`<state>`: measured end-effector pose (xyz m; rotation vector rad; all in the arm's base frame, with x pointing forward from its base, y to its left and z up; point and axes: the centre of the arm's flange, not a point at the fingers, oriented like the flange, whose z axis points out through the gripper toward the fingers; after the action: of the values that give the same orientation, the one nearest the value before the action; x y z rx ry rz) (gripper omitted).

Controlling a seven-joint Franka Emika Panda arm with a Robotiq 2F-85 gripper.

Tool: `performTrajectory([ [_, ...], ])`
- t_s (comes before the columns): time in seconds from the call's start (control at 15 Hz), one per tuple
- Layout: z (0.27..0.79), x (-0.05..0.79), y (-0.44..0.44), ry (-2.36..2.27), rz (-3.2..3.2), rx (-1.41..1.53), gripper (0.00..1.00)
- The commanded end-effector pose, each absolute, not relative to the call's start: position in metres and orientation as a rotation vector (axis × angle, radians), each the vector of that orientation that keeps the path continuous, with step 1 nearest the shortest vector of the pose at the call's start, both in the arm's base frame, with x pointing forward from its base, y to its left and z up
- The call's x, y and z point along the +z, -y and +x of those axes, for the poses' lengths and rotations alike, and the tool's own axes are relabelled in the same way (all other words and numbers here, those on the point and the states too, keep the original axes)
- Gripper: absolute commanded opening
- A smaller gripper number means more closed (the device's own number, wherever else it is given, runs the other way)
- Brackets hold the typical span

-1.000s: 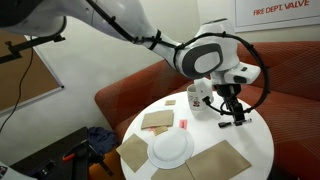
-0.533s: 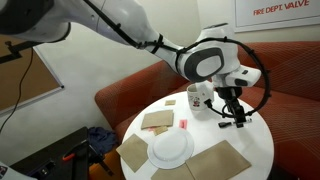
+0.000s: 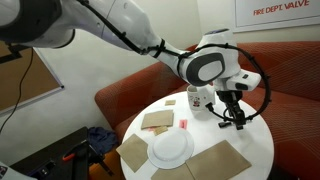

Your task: Pick up the marker and put it in the cup

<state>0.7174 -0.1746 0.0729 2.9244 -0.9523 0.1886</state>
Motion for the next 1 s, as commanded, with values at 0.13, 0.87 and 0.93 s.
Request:
performTrajectory([
  [0.13,0.728,0.067,0.175,0.965,2.9,0.182,0.3],
  [0.87,0.726,0.109,0.161,0.864,2.937,0.162,0.03],
  [0.93,0.726,0.118,0.159,0.85,2.932,0.155,0.03],
])
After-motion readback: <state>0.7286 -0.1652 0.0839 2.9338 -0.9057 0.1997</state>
